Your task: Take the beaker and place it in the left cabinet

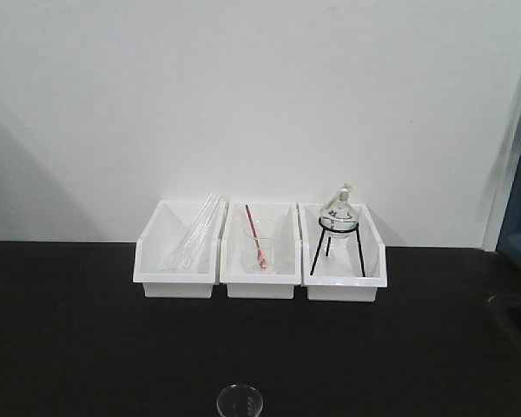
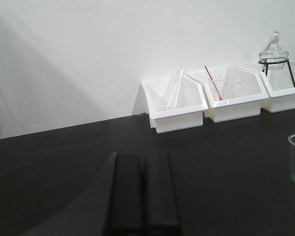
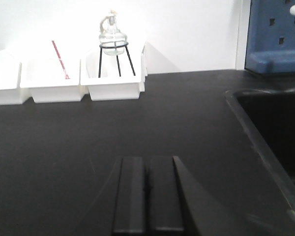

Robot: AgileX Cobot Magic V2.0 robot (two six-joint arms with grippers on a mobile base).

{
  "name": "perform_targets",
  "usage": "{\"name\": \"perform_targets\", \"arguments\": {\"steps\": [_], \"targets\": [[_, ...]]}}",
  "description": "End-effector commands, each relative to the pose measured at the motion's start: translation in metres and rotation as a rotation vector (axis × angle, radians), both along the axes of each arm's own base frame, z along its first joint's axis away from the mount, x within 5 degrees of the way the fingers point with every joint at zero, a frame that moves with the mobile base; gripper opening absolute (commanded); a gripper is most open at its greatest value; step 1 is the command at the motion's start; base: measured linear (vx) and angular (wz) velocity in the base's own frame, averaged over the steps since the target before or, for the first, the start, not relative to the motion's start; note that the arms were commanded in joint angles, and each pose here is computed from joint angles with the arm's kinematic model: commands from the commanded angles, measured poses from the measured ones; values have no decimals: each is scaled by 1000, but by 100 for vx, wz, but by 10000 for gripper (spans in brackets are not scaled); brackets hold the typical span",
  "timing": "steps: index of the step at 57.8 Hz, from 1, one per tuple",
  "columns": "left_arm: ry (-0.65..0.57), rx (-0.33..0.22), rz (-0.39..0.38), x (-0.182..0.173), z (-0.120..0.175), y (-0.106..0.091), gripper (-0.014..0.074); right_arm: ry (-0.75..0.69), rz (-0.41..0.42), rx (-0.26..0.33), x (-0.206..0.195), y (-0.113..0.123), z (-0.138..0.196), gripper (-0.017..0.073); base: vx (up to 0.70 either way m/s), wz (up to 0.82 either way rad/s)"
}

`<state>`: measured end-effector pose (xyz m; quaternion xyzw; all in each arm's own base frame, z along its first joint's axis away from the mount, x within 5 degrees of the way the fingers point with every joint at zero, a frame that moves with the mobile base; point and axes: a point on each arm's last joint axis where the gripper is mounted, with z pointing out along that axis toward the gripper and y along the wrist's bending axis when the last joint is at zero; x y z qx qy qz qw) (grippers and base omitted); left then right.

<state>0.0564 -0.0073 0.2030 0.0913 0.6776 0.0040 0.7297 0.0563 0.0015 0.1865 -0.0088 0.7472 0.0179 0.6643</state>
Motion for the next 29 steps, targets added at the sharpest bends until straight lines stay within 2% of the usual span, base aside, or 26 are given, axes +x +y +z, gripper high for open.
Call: {"name": "perform_targets", "arguments": {"steps": [1, 12, 17, 29], "targets": [[-76, -15, -4, -1, 2, 0, 1, -138, 7, -7, 0, 1, 11, -6, 0, 0], [-76, -15, -4, -1, 2, 0, 1, -304, 26, 2, -2, 3, 26, -6, 0, 0], [-76, -15, -4, -1, 2, 0, 1, -328, 28, -20, -2, 3, 28, -6, 0, -1], [-76, -15, -4, -1, 2, 0, 1, -371, 34, -15, -3, 3, 32, -6, 0, -2]]}}
